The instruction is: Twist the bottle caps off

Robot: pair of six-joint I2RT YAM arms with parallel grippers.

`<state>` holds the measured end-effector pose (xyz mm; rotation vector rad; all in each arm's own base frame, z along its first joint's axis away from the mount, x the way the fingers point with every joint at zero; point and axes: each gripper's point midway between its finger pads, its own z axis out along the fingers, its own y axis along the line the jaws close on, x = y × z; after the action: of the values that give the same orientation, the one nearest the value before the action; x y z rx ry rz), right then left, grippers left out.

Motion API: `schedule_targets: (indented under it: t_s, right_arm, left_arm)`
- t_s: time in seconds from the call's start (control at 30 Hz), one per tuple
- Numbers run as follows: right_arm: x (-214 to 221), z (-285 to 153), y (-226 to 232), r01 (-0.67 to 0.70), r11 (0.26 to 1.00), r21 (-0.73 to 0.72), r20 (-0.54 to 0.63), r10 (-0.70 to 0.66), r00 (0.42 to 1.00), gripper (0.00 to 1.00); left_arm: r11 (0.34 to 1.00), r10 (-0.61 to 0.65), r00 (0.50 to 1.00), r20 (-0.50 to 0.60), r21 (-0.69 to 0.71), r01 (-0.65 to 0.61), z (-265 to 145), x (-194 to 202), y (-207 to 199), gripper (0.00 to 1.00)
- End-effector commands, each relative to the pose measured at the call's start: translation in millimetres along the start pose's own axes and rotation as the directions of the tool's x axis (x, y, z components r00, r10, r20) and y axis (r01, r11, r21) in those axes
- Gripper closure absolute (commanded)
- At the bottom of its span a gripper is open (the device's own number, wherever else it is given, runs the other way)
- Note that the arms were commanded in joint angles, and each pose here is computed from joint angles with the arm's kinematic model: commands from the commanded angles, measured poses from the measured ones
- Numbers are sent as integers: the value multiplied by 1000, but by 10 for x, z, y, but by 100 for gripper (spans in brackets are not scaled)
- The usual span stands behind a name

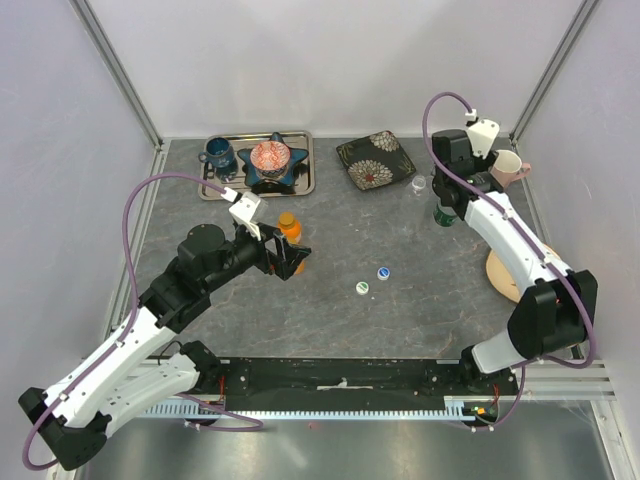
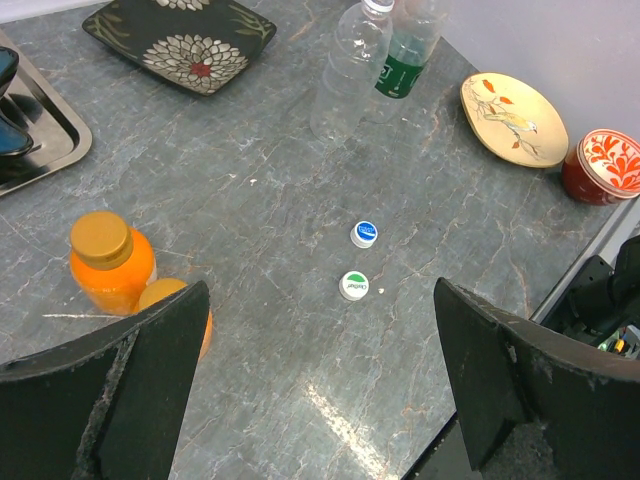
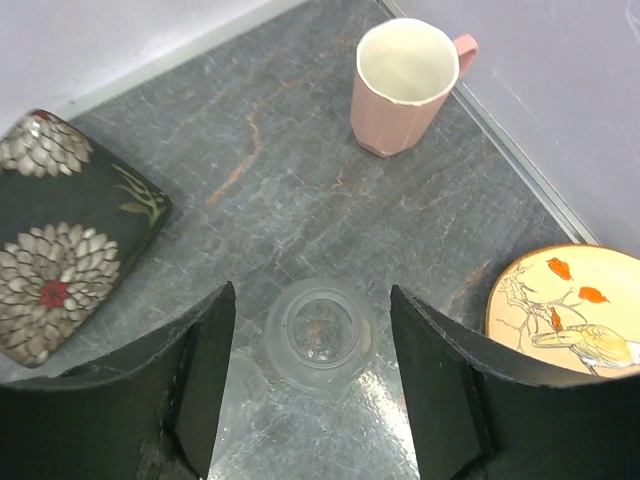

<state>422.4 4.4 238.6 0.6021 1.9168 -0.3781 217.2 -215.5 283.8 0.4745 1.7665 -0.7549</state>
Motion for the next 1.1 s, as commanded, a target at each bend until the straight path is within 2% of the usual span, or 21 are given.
schedule_targets:
  t_s: [0.0, 0.1, 0.17, 0.2, 0.23, 0.27, 0.33, 0.37, 0.5, 0.53, 0.7, 0.73, 1.07]
  right_arm:
    - [-689, -403, -44, -120, 990, -76, 98, 127, 987, 30]
    - [-1078, -771, -81, -188, 968, -164, 147, 212, 966, 29]
    - [-1233, -1041, 27, -185, 943, -278, 162, 236, 958, 28]
    - [-1308, -1307, 107, -179, 910, -373, 170, 257, 951, 28]
    - [-1270, -1416, 196, -157, 886, -436, 161, 248, 955, 28]
    - [-1268, -1616, 389, -128, 817, -563, 137, 245, 960, 28]
    - [-1134, -1920, 594, -101, 709, -698, 93, 229, 969, 27]
    - [-1051, -2129, 776, -96, 606, -790, 45, 214, 976, 27]
    - [-394, -2689, 1343, -42, 389, -920, -31, 34, 999, 26]
    - [-244, -2768, 1440, -24, 365, -931, -28, -6, 1000, 26]
    - [594, -3014, 1950, 111, 328, -938, 41, -213, 976, 23]
    - [685, -2996, 2002, 128, 342, -931, 50, -228, 972, 23]
    - [1494, -3023, 2612, 189, 344, -920, 63, -346, 936, 13]
  left_arm:
    - [1000, -23, 999, 25, 20, 23, -22, -95, -58, 1]
    - [1000, -13, 999, 31, -2, 13, -39, -143, -26, 1]
    - [999, -7, 999, 54, -46, 9, -87, -219, 38, 1]
    - [998, -6, 998, 66, -69, 10, -112, -253, 74, 1]
    - [990, -7, 996, 89, -143, 19, -147, -296, 200, 1]
    - [983, -7, 995, 104, -184, 27, -218, -323, 267, 1]
    - [945, -11, 989, 146, -321, 57, -341, -376, 507, 1]
    - [927, -9, 989, 149, -369, 64, -413, -364, 593, 0]
    - [852, -4, 979, 203, -512, 110, -728, -447, 836, 0]
    - [822, -11, 976, 218, -553, 133, -798, -463, 906, 0]
    - [768, -21, 982, 188, -626, 136, -954, -477, 999, 0]
    - [762, -26, 985, 169, -635, 129, -974, -428, 1013, 0]
    - [799, -17, 989, 149, -593, 103, -997, -230, 977, 0]
